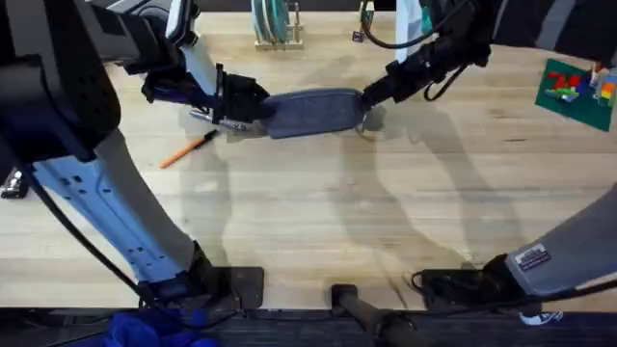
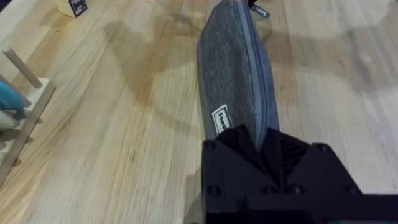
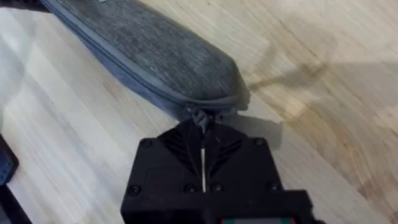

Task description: Unzip the bag, pick up the pens from the table one at a time and place them inside, then zip the bag closed.

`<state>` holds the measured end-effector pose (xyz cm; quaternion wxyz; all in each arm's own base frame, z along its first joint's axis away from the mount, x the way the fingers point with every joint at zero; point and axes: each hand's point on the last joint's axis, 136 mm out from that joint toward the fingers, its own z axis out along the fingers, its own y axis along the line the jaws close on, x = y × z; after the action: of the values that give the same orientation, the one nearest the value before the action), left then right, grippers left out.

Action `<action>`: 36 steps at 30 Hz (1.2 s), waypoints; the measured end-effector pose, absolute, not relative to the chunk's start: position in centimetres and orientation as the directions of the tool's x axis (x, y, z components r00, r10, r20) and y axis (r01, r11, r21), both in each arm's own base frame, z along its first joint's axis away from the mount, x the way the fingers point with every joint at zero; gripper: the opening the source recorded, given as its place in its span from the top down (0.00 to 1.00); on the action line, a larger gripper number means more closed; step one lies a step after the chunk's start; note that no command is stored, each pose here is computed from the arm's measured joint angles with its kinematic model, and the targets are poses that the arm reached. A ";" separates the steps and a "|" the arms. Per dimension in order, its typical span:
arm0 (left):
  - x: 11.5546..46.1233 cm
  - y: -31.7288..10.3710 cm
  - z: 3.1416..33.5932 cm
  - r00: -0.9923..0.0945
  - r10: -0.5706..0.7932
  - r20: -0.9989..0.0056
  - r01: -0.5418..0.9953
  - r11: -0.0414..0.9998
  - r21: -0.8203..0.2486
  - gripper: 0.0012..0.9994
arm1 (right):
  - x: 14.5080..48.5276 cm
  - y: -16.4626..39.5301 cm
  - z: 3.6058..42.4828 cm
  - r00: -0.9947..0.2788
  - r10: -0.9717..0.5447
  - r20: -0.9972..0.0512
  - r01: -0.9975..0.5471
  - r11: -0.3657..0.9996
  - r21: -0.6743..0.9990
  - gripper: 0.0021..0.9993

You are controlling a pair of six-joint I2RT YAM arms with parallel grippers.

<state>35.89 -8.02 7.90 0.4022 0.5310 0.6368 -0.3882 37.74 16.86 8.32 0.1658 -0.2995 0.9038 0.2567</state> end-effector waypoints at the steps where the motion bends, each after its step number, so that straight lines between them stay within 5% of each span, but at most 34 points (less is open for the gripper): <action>1: 35.9 -8.0 7.9 -0.113 0.364 -0.925 0.989 0.135 -0.067 0.96 | 37.7 16.9 8.3 -0.766 -0.456 -0.453 -0.626 0.689 0.365 0.97; 36: 35.9 -8.0 7.9 -0.113 0.365 -0.924 0.989 0.134 -0.067 0.96 | 37.5 16.7 11.4 -0.792 -0.453 -0.409 -0.600 0.700 0.387 0.97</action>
<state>35.88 -8.02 7.89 0.4019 0.5312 0.6369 -0.3881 37.48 16.73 11.42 0.1430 -0.2889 0.9108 0.2578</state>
